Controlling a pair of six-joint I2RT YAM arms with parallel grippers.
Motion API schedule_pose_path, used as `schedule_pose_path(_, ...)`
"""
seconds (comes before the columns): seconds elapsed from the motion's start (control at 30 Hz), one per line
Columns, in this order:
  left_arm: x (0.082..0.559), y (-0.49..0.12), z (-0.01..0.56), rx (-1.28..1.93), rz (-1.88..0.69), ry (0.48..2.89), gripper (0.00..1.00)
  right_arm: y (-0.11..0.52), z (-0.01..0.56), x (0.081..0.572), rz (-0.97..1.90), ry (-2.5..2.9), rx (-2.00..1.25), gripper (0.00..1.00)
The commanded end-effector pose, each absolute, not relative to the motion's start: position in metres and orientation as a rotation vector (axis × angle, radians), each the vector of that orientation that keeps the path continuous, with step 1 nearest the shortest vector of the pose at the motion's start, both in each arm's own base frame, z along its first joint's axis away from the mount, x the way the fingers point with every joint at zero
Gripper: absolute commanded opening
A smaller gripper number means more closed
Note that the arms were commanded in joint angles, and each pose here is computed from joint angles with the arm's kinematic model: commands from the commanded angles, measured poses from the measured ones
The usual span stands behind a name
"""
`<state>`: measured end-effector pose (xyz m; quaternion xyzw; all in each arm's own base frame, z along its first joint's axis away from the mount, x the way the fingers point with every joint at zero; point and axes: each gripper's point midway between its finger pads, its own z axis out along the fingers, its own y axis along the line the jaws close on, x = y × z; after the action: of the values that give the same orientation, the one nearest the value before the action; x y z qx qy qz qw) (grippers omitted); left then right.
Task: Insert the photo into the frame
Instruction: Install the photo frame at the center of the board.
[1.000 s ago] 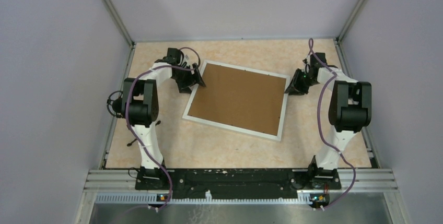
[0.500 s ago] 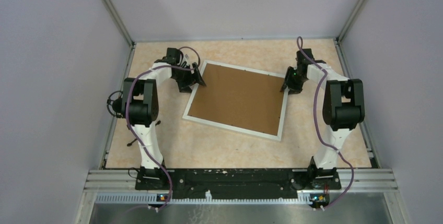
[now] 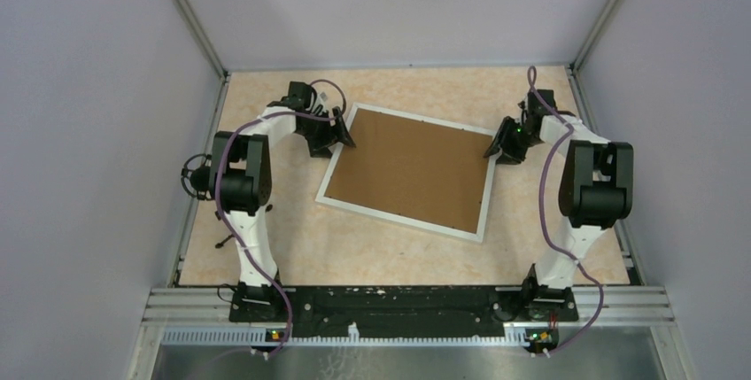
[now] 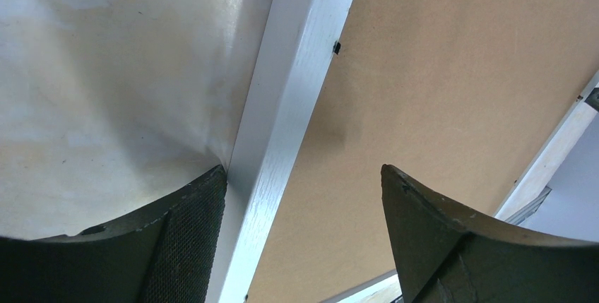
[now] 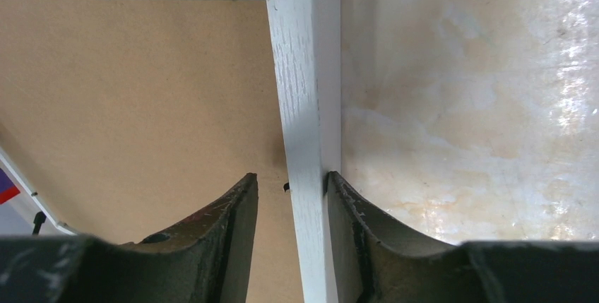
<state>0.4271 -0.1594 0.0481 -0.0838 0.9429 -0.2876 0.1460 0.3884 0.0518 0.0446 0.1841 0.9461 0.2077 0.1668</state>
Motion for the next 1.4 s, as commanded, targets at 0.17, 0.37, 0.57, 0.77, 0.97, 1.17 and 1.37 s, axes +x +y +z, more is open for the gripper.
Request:
schedule_pose_path(0.17,0.408,-0.183,0.036,-0.212,-0.946,2.773,0.84,0.06,0.073,0.388,0.75,2.59,0.458,0.4)
schedule_pose_path(0.37,0.409,-0.182,0.036,-0.215,-0.939,2.776,0.84,0.053,0.065,0.378,0.818,2.567,0.511,0.34)
schedule_pose_path(0.57,0.407,-0.182,0.034,-0.215,-0.939,2.781,0.84,0.058,0.055,0.373,0.863,2.576,0.513,0.25)
schedule_pose_path(0.77,0.408,-0.182,0.035,-0.213,-0.943,2.778,0.84,0.05,0.049,0.37,0.793,2.595,0.511,0.25)
schedule_pose_path(0.97,0.407,-0.184,0.034,-0.211,-0.956,2.78,0.84,0.042,0.028,0.368,0.678,2.646,0.547,0.25)
schedule_pose_path(1.17,0.407,-0.185,0.035,-0.207,-0.964,2.777,0.83,0.034,-0.003,0.355,0.366,2.779,0.572,0.25)
schedule_pose_path(1.37,0.405,-0.187,0.035,-0.193,-0.949,2.782,0.83,0.044,-0.037,0.342,-0.014,2.937,0.432,0.25)
